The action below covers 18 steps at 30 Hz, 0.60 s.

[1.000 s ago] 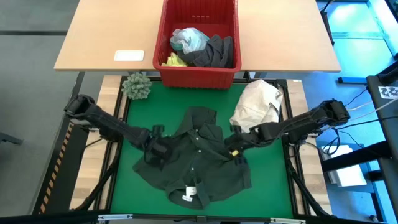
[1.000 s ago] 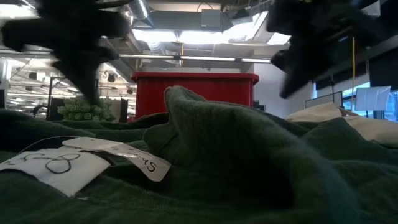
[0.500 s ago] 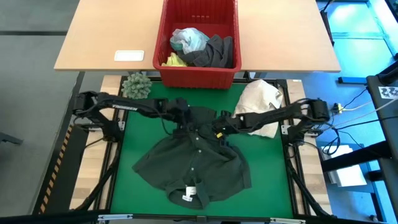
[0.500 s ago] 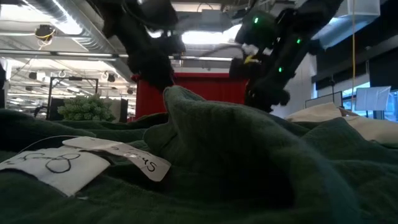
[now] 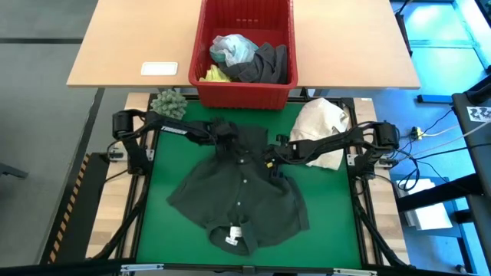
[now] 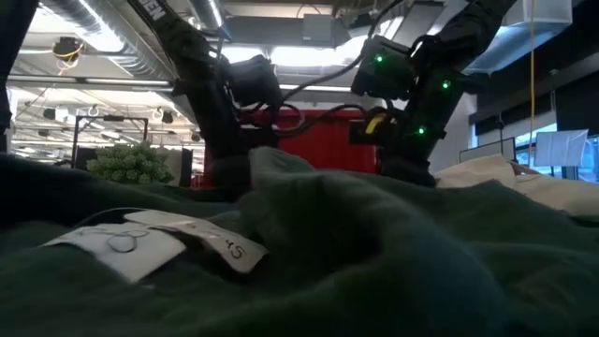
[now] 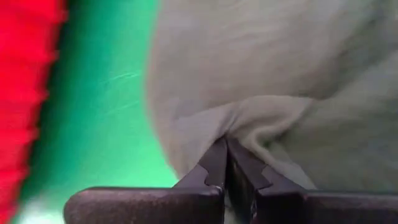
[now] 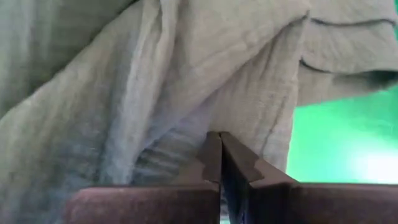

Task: Fold Laundry from Bin
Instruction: Fold the dark green polo

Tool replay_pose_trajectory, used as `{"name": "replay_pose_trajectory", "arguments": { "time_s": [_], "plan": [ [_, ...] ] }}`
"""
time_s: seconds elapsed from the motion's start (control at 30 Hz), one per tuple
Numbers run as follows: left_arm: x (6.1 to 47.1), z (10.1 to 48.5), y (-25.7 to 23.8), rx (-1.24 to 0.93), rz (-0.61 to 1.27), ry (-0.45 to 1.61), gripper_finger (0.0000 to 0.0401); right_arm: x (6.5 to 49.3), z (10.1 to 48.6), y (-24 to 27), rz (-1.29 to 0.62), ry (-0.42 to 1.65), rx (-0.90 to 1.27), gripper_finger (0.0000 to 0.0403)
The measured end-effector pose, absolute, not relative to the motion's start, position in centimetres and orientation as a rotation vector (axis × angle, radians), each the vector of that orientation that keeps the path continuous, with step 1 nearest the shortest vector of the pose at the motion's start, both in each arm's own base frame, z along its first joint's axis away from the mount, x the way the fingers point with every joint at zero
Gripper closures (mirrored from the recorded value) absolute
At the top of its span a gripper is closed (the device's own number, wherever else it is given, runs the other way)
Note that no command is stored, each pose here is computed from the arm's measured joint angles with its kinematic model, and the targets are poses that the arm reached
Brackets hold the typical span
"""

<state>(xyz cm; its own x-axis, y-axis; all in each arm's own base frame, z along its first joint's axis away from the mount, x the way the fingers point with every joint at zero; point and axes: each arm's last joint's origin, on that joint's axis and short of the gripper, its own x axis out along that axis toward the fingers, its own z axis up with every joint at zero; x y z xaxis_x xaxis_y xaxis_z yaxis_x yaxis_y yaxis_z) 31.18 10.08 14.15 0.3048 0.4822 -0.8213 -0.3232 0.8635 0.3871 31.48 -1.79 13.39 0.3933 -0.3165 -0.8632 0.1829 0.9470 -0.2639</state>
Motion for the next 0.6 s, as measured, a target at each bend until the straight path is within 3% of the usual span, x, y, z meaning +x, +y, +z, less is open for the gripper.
{"name": "replay_pose_trajectory", "arguments": {
  "time_s": [0.6],
  "plan": [
    [28.4,14.5,10.7,0.137,0.805,1.318,0.0401,29.9,13.0,-2.6,-0.434,1.269,-0.128,0.0403]
  ]
}}
